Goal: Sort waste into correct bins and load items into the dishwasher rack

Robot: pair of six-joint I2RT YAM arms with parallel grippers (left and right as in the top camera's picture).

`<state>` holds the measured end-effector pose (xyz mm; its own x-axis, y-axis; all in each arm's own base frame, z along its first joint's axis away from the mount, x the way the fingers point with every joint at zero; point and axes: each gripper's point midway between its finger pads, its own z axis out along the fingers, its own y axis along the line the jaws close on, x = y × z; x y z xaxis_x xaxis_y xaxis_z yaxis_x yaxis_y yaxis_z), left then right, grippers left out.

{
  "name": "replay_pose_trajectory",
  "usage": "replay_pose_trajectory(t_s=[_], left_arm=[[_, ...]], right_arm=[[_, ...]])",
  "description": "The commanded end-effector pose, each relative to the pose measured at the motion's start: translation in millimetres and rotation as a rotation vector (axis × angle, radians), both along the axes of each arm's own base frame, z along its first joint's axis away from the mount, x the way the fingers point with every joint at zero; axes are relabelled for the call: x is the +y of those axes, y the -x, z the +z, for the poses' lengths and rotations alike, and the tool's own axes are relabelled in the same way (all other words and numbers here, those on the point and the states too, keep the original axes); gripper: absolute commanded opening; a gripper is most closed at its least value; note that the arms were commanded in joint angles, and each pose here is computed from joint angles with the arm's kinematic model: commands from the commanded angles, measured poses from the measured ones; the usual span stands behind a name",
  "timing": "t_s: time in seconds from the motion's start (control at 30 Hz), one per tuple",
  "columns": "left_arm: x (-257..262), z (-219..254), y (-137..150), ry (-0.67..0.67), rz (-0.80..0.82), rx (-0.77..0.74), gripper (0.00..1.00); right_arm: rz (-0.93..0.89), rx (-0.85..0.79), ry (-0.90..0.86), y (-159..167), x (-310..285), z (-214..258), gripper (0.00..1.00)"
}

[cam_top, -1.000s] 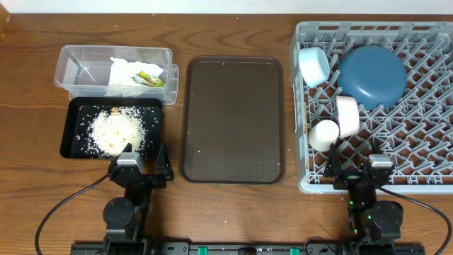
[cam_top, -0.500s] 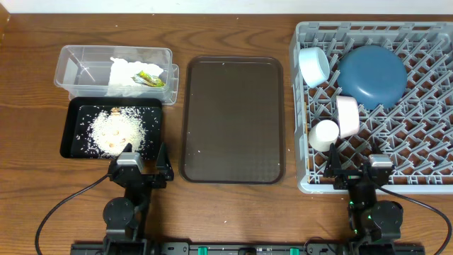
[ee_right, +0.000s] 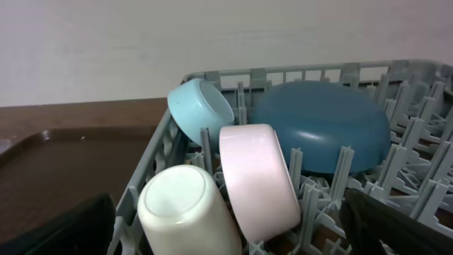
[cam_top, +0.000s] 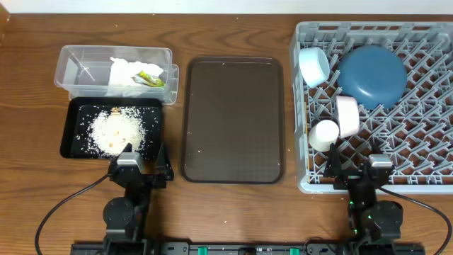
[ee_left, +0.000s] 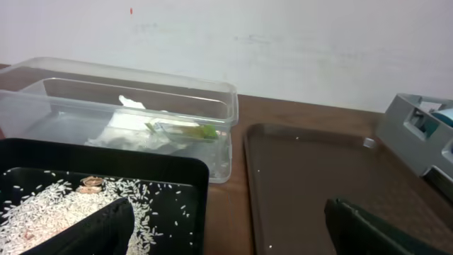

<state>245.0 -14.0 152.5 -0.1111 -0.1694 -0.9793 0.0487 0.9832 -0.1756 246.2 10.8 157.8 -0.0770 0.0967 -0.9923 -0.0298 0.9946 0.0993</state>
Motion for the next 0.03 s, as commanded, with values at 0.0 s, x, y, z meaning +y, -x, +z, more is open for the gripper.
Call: replay_pose_trajectory(t_s=[0.0], left_arm=[[0.6, -14.4, 1.2, -0.009, -0.001, 0.047, 0.89]], right_arm=[[-0.005, -0.003, 0.009, 0.1, -1.8, -0.4, 0.99]])
